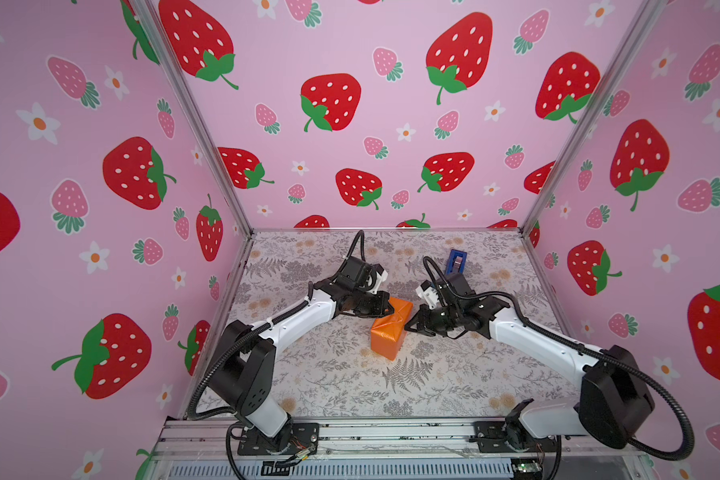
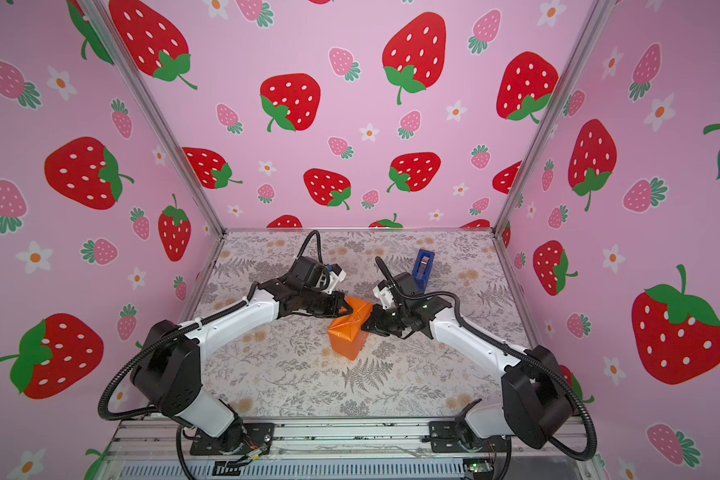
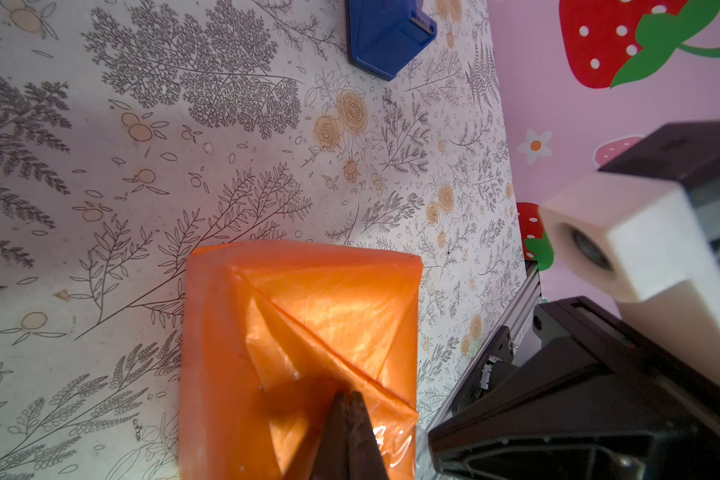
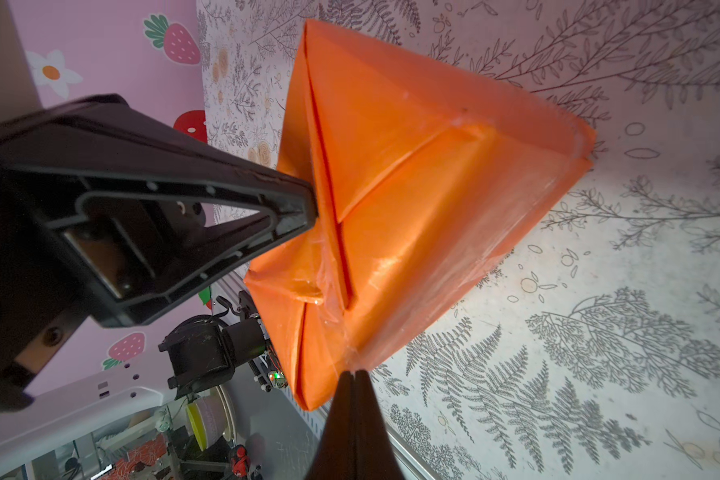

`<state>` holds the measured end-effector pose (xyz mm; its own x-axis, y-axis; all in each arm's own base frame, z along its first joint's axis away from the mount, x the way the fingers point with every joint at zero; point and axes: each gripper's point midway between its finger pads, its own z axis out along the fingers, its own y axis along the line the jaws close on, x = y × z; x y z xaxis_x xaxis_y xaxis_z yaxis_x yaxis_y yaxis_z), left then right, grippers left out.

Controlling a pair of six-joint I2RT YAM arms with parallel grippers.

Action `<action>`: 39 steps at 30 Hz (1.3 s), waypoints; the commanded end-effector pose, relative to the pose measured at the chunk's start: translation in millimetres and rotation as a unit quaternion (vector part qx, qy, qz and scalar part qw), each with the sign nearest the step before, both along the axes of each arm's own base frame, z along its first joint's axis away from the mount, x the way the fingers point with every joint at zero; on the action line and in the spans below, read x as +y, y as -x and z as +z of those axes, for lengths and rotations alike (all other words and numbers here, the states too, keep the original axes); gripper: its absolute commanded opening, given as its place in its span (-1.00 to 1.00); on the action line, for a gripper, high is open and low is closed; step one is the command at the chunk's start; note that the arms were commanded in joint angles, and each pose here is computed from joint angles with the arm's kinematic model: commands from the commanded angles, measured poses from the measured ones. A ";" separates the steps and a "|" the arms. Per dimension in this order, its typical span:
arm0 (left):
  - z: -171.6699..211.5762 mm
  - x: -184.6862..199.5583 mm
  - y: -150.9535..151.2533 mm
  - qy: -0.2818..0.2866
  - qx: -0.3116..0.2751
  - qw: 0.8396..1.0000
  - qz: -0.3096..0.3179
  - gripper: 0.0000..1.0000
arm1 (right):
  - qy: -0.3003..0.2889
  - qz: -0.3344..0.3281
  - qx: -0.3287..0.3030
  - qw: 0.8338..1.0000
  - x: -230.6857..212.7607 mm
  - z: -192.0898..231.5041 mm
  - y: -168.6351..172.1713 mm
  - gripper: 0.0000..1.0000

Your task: Wrap the gift box in paper

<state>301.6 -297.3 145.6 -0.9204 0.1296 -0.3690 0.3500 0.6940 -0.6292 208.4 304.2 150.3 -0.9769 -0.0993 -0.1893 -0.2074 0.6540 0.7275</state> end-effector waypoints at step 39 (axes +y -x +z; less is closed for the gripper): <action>-38.3 18.7 20.2 -0.067 0.058 0.996 0.007 -1.00 | -0.002 -0.015 -0.014 1.000 0.0 4.0 -0.4 -1.00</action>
<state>301.6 -295.8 144.8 -0.9210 0.1278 -0.3681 0.3463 0.7014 -0.6230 210.7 308.1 148.9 -0.9734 -0.0875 -0.2119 -0.2174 0.6457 0.7320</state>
